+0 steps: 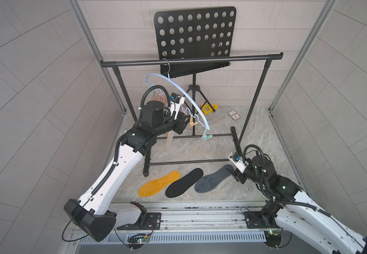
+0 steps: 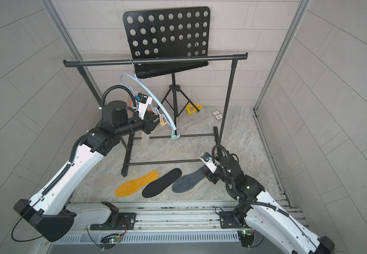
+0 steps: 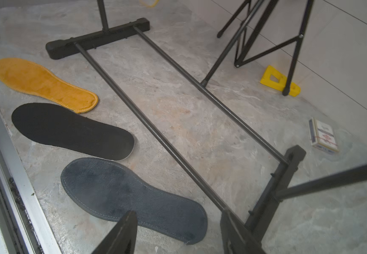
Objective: Take the shoe insoles off the hanger
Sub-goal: Place the insole at the center of the board, then remove the insole from the hanger.
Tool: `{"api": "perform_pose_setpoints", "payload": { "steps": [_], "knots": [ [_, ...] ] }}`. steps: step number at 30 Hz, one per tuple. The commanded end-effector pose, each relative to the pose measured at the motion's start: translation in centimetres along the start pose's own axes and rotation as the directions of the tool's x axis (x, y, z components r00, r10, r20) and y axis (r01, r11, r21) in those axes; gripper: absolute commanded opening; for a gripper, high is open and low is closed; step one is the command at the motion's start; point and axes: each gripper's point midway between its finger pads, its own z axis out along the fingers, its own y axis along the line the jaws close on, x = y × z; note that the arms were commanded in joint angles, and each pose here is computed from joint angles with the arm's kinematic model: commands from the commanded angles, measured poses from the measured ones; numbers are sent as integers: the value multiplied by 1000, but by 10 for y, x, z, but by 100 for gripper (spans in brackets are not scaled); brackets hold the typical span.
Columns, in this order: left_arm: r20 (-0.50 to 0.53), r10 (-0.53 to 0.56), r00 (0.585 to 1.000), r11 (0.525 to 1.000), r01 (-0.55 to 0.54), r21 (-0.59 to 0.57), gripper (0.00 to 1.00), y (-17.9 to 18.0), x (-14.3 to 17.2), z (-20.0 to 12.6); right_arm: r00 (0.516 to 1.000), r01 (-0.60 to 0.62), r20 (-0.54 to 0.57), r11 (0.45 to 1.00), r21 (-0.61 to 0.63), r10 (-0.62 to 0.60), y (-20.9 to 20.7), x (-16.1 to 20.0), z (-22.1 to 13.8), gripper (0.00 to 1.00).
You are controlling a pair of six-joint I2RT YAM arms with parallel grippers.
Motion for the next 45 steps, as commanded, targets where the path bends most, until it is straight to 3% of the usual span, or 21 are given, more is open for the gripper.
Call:
{"api": "perform_pose_setpoints", "payload": {
  "steps": [1,4,8,15,24,30,39,45],
  "knots": [
    [1,12,1000,1000,-12,-9,26,2,0,-3,997,-73,-2,997,33,73,-3,17,-12,64],
    [-2,10,1000,1000,-10,-9,26,3,1,-3,996,-87,-10,990,109,89,-17,20,-12,65],
    [-7,8,1000,1000,-8,-9,26,3,2,-1,995,-91,-25,994,59,93,-9,19,-10,65],
    [-11,2,1000,1000,-2,-12,26,3,3,-2,992,-119,-19,989,85,121,-11,20,-32,66],
    [-15,-2,1000,1000,2,-6,26,3,4,-1,990,-127,-36,982,138,133,-19,25,-30,66],
    [-13,-6,1000,1000,6,-8,27,2,5,-5,992,-111,-40,989,100,115,-10,24,-29,66],
    [-24,4,1000,1000,-4,13,59,-7,18,-22,992,-105,-53,991,87,110,-7,26,-27,67],
    [-54,2,999,1000,-2,-9,67,-9,37,-42,993,-101,-49,991,88,106,-7,26,-28,67]
  ]
}}
